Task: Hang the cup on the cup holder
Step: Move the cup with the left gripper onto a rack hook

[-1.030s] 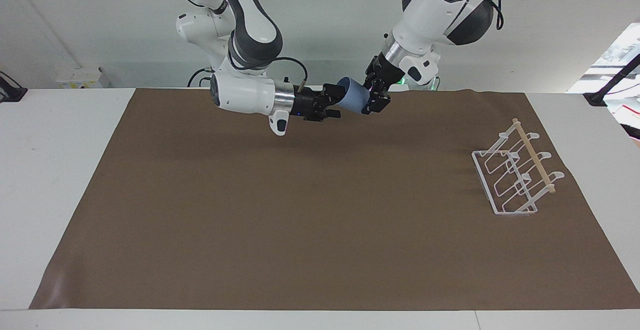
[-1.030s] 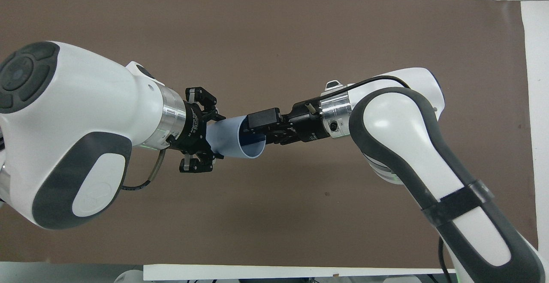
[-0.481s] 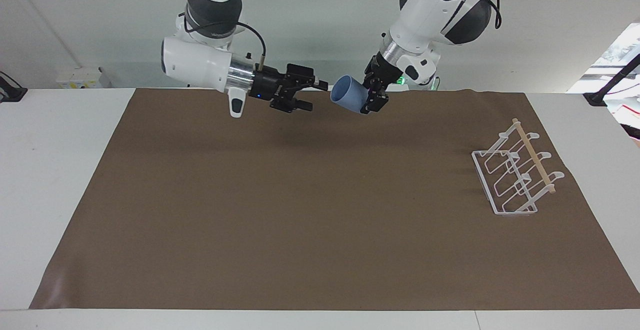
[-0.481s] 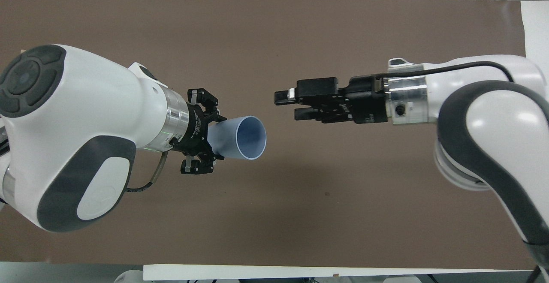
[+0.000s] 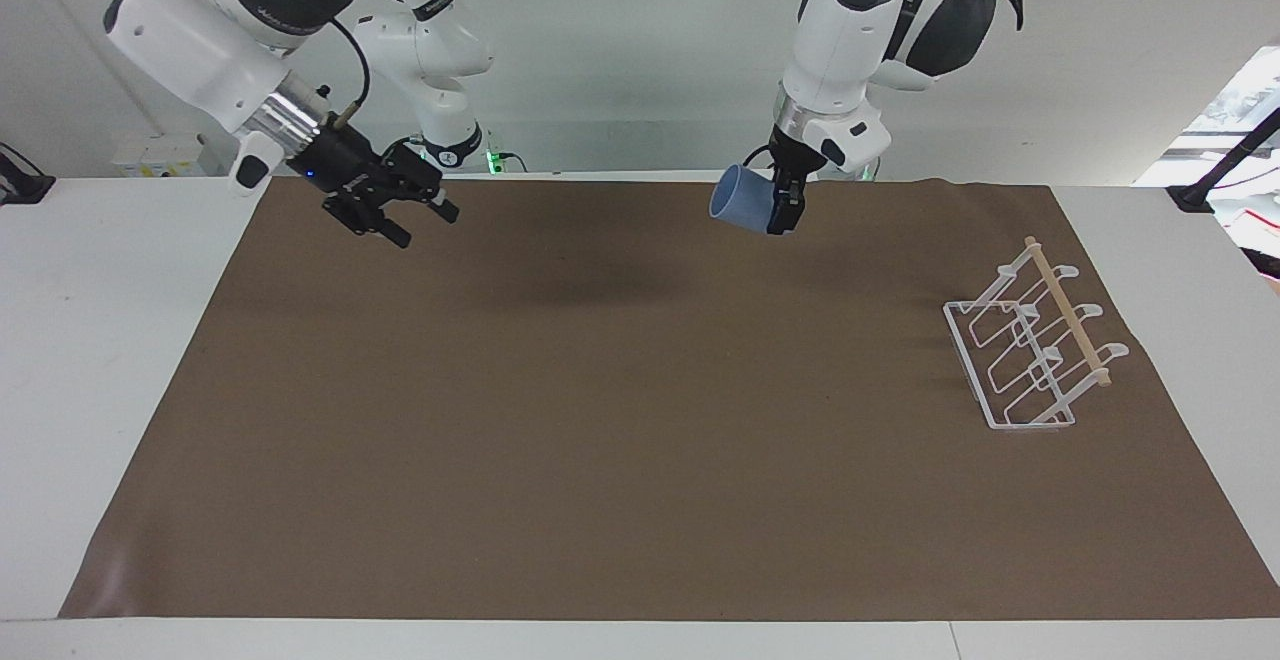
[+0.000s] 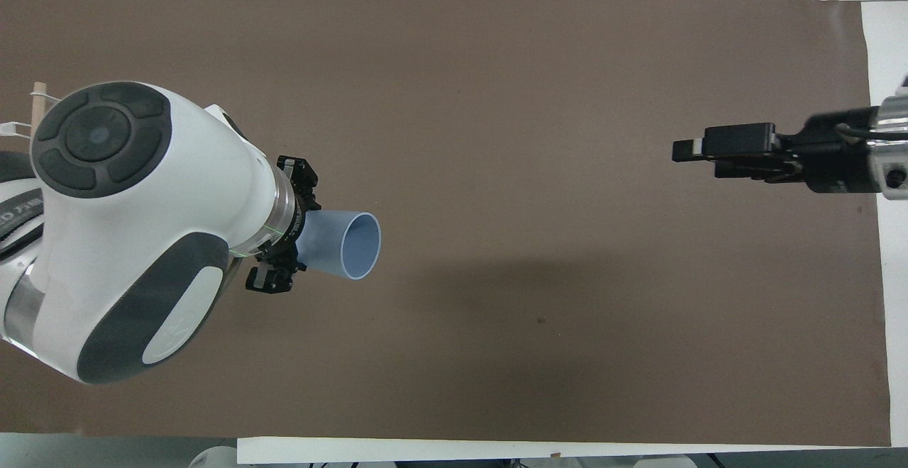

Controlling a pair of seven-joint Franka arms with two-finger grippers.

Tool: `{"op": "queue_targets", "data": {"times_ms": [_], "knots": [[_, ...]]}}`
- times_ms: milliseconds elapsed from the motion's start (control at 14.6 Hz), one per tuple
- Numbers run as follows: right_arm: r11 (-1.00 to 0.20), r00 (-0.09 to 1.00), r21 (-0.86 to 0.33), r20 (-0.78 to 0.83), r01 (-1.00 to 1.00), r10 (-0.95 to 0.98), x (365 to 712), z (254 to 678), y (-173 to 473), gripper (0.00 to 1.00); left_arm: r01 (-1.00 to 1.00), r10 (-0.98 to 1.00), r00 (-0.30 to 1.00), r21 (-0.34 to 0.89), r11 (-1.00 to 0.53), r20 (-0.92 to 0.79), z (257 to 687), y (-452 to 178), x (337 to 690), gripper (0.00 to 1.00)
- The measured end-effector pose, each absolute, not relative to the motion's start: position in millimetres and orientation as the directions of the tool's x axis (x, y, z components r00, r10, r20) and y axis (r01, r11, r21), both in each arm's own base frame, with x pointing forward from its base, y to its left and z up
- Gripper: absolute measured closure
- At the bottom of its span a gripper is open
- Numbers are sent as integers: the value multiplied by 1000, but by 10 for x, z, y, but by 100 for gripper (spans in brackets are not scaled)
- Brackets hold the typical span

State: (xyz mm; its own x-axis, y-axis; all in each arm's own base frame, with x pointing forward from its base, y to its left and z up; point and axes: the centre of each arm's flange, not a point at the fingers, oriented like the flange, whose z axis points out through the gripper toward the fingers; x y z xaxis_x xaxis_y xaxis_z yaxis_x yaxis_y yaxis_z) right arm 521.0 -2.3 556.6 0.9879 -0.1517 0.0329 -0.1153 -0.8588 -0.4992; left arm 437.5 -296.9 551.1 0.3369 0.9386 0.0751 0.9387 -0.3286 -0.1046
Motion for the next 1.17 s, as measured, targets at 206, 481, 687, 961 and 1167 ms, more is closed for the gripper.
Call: {"op": "queue_targets", "data": {"times_ms": [206, 481, 687, 961, 1167], "knots": [[-969, 996, -241, 58, -54, -70, 5202, 5574, -202, 0, 920, 827, 382, -88, -381, 413, 5558, -2607, 4546, 27], [-998, 1000, 56, 4, 27, 27, 5226, 5968, -302, 0, 906, 460, 340, -155, -393, 820, 5261, -2191, 4944, 27], [-994, 1000, 108, -21, 12, 10, 5243, 6049, -452, 0, 899, 180, 302, -217, -380, 936, 4987, -1972, 5329, 27], [-994, 999, 106, -34, -3, -6, 5288, 6051, -537, 0, 915, -129, 219, -249, -316, 967, 4428, -1608, 5792, 27], [-994, 998, 104, -61, -10, -16, 5267, 6042, -569, 0, 930, -203, 166, -221, -292, 965, 3967, -1420, 5960, 27]]}}
